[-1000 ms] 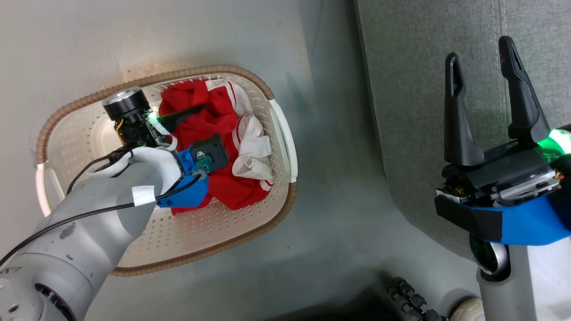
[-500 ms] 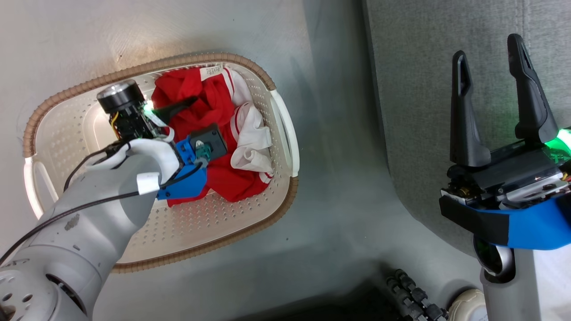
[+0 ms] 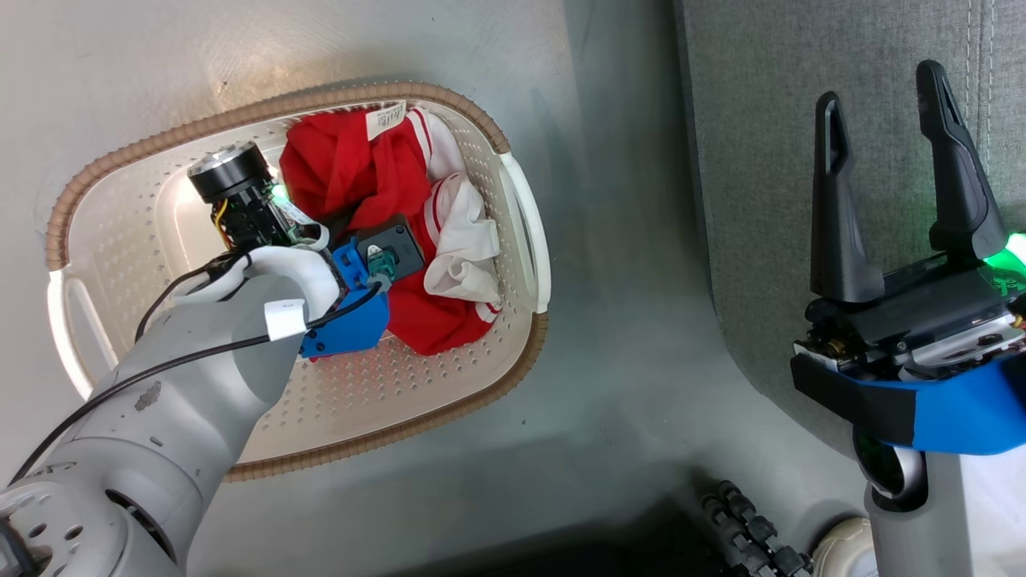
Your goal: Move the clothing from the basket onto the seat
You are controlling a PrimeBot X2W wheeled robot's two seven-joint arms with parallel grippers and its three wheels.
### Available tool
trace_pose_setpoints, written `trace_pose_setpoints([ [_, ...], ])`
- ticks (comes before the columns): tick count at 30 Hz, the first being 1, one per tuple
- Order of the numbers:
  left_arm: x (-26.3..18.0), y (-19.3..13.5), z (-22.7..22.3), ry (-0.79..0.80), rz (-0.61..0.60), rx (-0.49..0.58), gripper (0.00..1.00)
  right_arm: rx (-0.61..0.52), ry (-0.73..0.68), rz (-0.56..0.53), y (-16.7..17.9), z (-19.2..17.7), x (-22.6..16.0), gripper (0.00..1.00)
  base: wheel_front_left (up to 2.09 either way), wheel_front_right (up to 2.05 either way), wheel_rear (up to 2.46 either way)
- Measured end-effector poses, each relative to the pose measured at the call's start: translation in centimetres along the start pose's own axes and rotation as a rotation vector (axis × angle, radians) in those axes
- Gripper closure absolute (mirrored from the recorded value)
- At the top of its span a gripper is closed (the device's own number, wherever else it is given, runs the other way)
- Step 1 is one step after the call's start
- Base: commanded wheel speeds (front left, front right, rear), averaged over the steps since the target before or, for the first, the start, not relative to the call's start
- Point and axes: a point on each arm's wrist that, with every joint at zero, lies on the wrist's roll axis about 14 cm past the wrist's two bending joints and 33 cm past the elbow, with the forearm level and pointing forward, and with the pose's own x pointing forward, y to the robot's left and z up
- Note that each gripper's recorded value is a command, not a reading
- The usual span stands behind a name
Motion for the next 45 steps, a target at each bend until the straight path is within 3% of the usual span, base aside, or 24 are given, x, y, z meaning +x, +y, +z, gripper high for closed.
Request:
trace_pose_setpoints([
  [16,-4.0,1.2,6.1,-0.157,0.087,-0.08,1.0,0.018,-0.075,0.027,1.3,3.2,0.5,0.0,0.0,0.0,0.0],
  [29,-11.7,2.9,11.8,-0.324,0.223,-0.156,1.0,0.047,-0.164,0.08,3.7,8.1,0.0,0.0,0.0,0.0,0.0],
  [45,-22.8,2.6,17.6,-0.544,0.443,-0.199,1.0,0.051,-0.271,0.115,5.3,14.8,-4.7,0.0,0.0,0.0,0.0],
])
